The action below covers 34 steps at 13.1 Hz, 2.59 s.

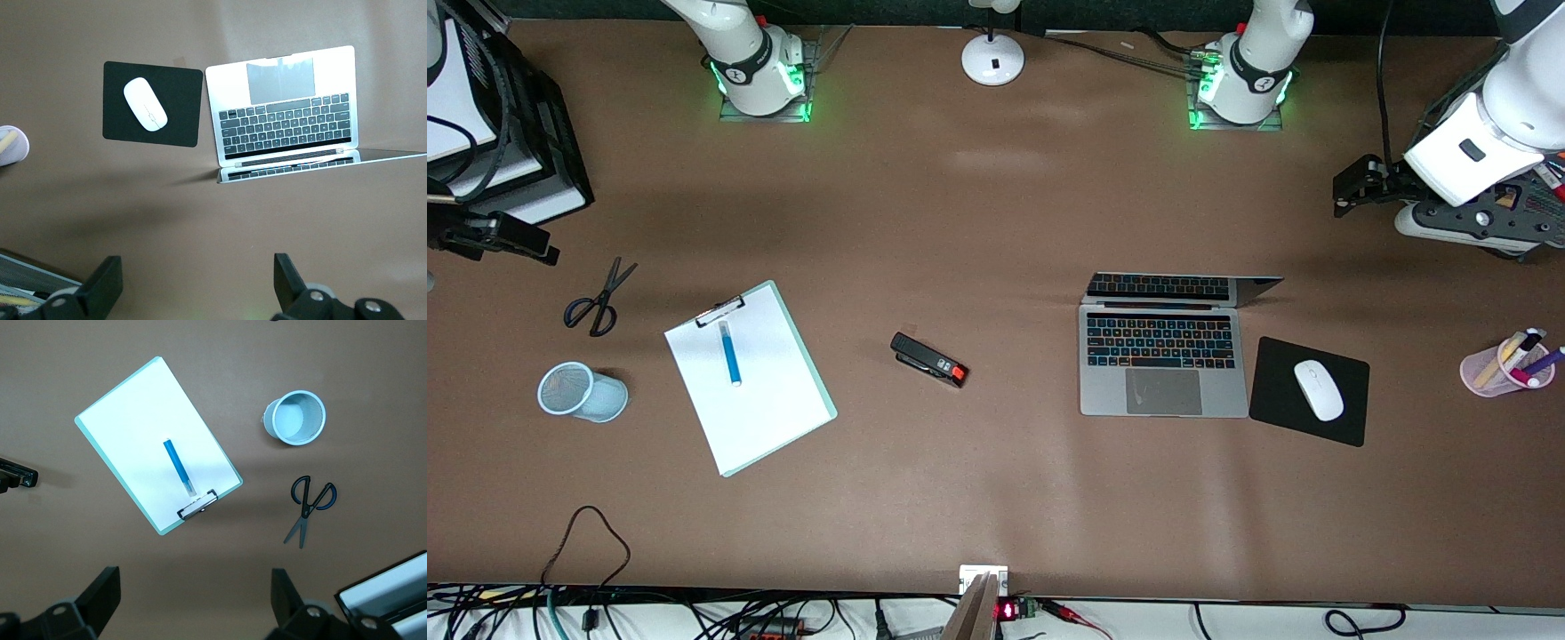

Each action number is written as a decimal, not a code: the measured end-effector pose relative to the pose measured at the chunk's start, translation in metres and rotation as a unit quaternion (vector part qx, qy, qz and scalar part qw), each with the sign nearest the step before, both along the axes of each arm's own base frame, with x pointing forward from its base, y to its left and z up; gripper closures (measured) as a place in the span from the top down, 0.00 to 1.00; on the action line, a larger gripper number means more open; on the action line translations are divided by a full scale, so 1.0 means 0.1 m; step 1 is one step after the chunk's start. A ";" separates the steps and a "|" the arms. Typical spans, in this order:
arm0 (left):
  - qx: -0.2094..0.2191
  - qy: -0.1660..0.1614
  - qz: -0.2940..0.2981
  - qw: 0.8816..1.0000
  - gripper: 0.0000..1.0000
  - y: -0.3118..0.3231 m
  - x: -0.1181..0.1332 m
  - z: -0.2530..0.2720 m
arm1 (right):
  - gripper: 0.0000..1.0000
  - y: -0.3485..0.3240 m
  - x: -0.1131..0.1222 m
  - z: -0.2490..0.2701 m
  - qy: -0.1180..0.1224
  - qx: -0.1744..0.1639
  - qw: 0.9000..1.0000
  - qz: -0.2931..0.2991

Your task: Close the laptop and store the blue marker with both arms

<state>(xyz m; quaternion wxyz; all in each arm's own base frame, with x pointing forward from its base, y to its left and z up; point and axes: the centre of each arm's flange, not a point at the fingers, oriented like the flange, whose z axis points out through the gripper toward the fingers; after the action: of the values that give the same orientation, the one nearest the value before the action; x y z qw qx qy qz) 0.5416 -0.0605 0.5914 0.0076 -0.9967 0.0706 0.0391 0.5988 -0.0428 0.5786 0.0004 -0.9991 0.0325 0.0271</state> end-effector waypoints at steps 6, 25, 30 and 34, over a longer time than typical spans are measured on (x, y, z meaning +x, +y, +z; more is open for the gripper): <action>0.000 0.000 0.000 1.000 1.00 0.00 0.00 0.00 | 1.00 0.12 0.24 -0.38 -0.003 -0.005 1.000 0.012; -0.032 0.069 -0.008 0.997 0.01 -0.18 0.08 -0.24 | 1.00 0.78 1.00 -3.37 0.019 -0.018 0.983 0.184; -0.112 0.143 -0.004 0.983 0.01 -0.47 -0.09 -0.46 | 0.99 0.84 0.87 -3.62 0.023 -0.017 0.981 0.190; -0.065 0.161 0.060 0.983 0.01 -0.98 -0.21 -0.73 | 0.76 0.84 0.86 -3.64 0.025 -0.017 0.980 0.194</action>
<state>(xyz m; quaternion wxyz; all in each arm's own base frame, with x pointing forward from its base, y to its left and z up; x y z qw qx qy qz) 0.5208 -0.1583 0.5184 -0.0714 -0.9781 0.0138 0.1948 0.6845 0.0414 0.2147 -0.0225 -0.9853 -0.1617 0.0512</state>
